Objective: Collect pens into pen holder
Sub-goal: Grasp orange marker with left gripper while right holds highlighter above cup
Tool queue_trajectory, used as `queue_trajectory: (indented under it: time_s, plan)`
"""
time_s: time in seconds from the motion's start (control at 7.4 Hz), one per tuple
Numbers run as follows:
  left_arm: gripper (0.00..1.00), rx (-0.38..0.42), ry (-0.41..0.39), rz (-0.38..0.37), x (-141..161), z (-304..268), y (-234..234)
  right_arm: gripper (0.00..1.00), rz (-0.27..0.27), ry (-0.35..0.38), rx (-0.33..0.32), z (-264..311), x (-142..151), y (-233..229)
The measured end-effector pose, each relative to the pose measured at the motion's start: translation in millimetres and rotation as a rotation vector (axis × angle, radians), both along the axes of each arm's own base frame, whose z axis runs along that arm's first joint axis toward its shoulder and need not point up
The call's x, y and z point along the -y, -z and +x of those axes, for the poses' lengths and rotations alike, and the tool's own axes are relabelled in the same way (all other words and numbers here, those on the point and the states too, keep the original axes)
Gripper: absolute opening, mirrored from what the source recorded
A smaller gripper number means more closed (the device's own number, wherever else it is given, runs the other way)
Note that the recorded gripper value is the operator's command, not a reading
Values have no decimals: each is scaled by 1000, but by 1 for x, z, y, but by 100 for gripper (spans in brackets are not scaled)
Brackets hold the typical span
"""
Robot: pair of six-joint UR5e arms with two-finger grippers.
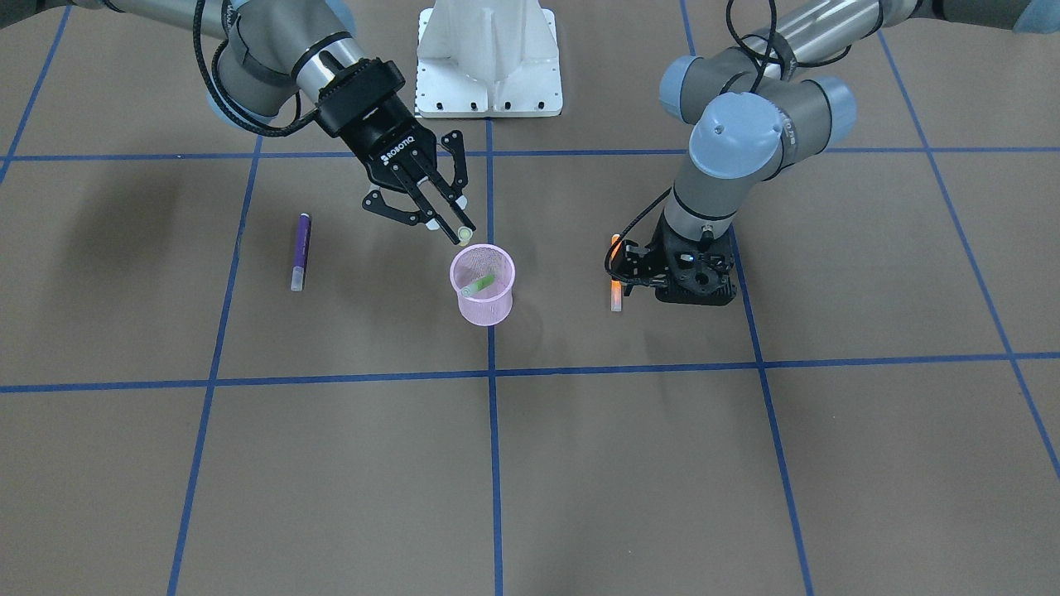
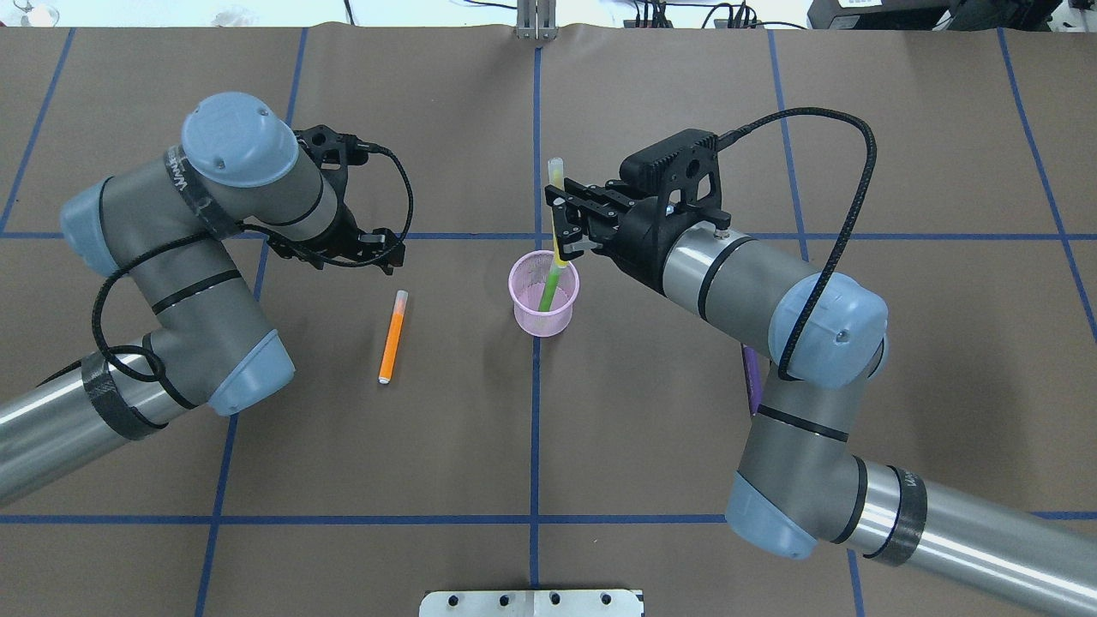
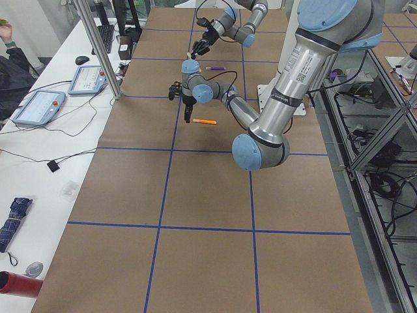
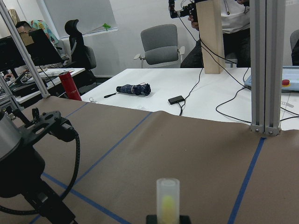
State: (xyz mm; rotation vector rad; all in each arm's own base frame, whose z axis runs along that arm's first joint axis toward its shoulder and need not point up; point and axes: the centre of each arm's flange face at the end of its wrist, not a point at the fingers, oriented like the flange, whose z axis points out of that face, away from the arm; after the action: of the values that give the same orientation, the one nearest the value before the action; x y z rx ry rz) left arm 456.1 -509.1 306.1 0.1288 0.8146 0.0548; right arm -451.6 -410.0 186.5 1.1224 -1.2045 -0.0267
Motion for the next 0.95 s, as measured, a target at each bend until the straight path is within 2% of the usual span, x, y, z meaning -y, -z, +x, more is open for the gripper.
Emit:
queue_trajectory:
  time_s: [0.41, 0.95]
  plan:
    - [91, 9, -34, -34, -22, 33, -4, 0, -10, 3, -15, -12, -1, -4]
    - [82, 21, -52, -47, -23, 58, -2, 0, -19, 6, -24, -21, -1, -9]
